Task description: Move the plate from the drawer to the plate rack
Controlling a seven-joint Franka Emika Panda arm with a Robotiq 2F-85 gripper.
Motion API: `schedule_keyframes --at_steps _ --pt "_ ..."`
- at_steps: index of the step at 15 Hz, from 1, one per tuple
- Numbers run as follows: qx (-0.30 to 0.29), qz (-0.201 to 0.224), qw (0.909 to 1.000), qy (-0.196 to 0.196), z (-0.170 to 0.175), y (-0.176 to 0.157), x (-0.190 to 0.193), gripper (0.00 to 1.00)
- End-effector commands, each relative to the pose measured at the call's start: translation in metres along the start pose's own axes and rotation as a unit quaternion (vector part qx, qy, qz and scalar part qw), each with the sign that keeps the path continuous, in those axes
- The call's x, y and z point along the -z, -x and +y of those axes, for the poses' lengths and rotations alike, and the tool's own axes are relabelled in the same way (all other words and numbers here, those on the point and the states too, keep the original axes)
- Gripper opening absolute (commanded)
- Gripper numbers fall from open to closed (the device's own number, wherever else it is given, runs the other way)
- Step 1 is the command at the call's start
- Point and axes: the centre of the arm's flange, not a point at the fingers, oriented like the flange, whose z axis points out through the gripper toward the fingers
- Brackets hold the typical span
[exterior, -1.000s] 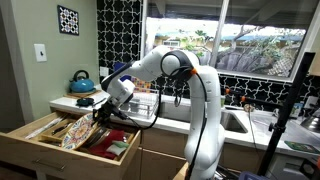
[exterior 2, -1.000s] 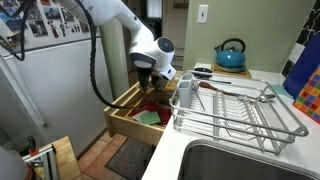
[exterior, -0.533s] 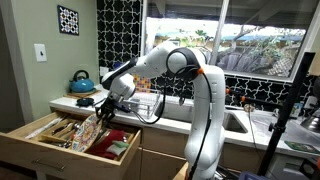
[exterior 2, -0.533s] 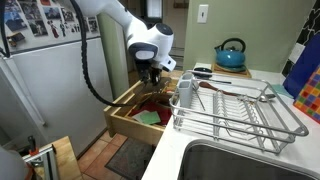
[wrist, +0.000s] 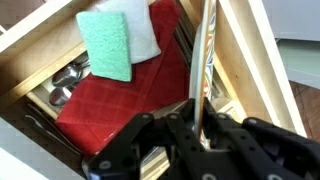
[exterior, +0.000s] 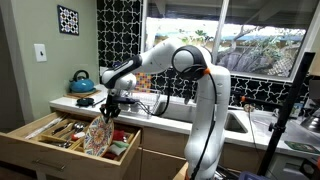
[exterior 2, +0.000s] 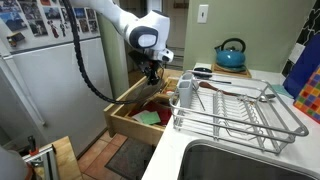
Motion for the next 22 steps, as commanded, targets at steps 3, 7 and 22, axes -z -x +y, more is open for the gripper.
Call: schedule_keyframes --at_steps 3,7,22 --pt "0.021 0.015 0.9994 0.024 0.001 -0.012 0.004 0.02" --pt "0.014 0.025 0.9996 -0.001 -0.009 -0.016 0.012 0.02" --pt "0.091 -0.024 0.9942 0.051 -0.026 -0.030 0.029 0.02"
